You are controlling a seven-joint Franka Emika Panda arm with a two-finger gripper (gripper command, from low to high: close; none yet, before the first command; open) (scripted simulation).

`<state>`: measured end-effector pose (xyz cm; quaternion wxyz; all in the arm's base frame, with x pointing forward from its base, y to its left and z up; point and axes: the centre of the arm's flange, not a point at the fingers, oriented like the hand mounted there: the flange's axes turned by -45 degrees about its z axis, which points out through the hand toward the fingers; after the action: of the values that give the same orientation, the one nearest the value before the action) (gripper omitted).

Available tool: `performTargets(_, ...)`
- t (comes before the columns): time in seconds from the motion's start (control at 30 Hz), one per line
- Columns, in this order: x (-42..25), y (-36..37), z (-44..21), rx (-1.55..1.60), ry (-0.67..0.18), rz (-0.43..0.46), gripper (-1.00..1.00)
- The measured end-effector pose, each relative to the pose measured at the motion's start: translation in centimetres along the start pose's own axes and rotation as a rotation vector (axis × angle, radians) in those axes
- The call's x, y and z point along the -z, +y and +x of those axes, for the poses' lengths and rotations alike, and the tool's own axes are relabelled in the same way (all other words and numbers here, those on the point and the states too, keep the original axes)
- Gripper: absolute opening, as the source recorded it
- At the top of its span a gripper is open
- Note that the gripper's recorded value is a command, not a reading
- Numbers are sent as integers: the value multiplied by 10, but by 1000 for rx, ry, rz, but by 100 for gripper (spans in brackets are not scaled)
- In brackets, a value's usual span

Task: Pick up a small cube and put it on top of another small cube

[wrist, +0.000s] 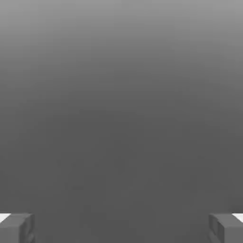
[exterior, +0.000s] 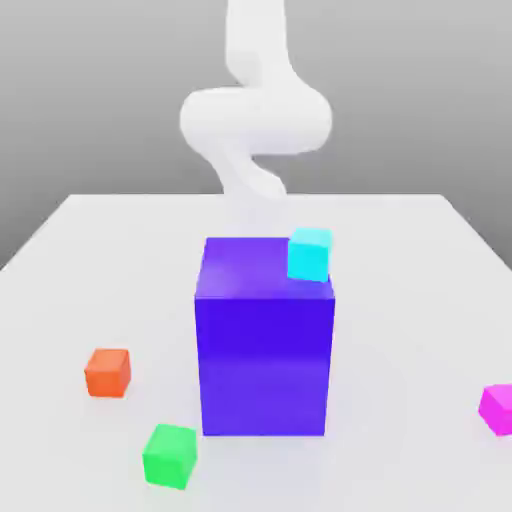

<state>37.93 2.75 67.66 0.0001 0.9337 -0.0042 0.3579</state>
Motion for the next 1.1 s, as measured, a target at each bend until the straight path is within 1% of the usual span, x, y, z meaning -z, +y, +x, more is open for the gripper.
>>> performTargets(0.2, -111, -72, -21, 28, -160, -3, 0)
performTargets(0.4, -206, -146, -74, 67, -309, 3, 0)
performTargets(0.63, -286, -235, -176, 134, -483, 32, 0)
performTargets(0.9, -338, -306, -320, 174, -694, 61, 0)
performTargets(0.97, -351, -314, -348, 178, -721, 67, 0)
performTargets(1.07, -379, -317, -378, 179, -729, 68, 0)
performTargets(1.1, -386, -316, -385, 180, -730, 68, -100)
